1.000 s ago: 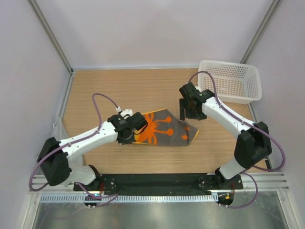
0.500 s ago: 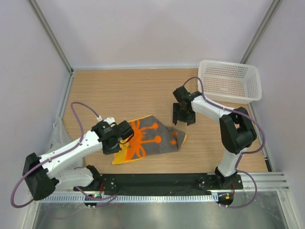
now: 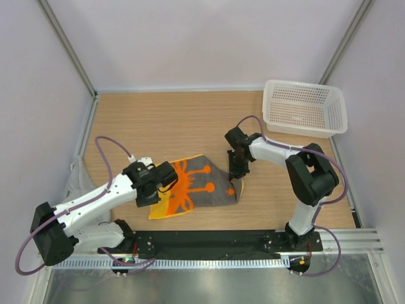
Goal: Roll the towels
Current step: Flatten the towel, then fold the towel
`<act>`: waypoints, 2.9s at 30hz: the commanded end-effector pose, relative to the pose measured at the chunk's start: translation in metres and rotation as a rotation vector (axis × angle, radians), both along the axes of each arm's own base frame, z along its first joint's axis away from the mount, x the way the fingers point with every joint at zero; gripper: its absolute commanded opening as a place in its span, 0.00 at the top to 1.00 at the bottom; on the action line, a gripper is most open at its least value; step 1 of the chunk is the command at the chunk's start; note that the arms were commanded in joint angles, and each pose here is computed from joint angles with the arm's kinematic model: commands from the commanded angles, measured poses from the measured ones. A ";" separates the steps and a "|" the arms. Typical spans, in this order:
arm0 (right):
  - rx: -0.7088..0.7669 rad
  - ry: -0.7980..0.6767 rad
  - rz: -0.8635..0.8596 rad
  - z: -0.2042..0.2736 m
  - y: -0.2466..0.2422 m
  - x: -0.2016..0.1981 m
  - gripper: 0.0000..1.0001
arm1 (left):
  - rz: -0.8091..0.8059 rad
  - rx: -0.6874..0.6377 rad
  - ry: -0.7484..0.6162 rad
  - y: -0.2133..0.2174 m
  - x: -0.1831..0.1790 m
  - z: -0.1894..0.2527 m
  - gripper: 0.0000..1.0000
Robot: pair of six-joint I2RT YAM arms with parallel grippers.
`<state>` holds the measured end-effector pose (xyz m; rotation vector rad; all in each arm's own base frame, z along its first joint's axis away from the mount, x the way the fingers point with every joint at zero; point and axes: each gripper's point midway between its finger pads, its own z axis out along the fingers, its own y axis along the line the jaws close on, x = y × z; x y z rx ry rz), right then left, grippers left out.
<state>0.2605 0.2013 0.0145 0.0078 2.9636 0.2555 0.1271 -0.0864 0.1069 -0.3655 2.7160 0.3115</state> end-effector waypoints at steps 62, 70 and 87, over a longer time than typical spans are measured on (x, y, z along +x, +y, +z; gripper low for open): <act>-0.178 -0.083 -0.228 0.046 -0.099 -0.016 0.21 | 0.006 -0.243 -0.025 -0.018 0.050 -0.007 0.59; -0.192 -0.122 -0.251 0.060 -0.106 -0.017 0.12 | 0.080 -0.256 0.007 -0.014 0.036 -0.015 0.35; -0.003 -0.226 -0.324 0.070 -0.090 -0.024 0.15 | 0.309 -0.294 -0.044 -0.005 0.025 -0.068 0.40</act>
